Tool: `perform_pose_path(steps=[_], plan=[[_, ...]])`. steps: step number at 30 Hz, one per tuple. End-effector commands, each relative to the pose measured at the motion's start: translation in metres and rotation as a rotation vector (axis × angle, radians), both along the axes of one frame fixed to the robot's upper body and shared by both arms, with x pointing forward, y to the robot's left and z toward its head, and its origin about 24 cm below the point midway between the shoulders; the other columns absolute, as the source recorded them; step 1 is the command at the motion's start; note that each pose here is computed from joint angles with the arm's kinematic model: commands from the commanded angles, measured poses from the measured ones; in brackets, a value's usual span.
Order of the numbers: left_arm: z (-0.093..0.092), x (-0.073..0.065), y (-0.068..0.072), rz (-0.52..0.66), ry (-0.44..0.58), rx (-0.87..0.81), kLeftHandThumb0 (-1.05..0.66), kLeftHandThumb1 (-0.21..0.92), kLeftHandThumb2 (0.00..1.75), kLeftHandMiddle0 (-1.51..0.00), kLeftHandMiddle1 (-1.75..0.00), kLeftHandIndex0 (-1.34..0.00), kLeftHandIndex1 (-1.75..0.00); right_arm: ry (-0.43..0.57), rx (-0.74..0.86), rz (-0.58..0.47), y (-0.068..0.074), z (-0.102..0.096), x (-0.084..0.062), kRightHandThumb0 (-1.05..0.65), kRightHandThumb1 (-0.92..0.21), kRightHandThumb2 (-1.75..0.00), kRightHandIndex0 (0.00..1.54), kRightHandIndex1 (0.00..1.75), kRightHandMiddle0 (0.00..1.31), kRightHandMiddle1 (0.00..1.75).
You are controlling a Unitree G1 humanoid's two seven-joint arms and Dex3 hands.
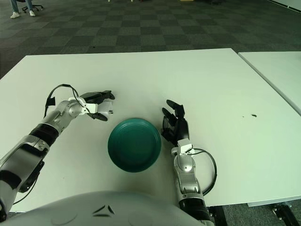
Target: Put the charger into the plate.
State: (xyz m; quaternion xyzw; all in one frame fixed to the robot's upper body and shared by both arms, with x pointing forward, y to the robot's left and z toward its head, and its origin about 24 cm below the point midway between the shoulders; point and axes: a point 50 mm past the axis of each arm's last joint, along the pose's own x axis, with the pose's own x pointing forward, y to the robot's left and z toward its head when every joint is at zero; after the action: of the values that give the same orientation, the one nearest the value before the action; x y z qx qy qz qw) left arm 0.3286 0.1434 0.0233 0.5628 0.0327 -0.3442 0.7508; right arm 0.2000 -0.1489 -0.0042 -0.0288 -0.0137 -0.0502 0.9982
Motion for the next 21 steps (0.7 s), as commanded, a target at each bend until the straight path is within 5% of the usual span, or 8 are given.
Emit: perform_pose_path(steps=[1,21], plan=[[-0.009,-0.001,0.001,0.018,0.045,0.017,-0.99,0.92,0.36,-0.26,-0.02,-0.01,-0.86,0.268,0.003,-0.011,0.001,-0.051,-0.035,-0.73,-0.92,-0.77,0.60,0.04,0.03,0.87],[-0.026,-0.008,0.002,0.062,0.084,0.021,-0.87,0.92,0.34,-0.55,-0.11,0.00,-1.06,0.267,-0.003,-0.008,0.000,-0.050,-0.035,-0.73,-0.92,-0.77,0.60,0.04,0.02,0.87]])
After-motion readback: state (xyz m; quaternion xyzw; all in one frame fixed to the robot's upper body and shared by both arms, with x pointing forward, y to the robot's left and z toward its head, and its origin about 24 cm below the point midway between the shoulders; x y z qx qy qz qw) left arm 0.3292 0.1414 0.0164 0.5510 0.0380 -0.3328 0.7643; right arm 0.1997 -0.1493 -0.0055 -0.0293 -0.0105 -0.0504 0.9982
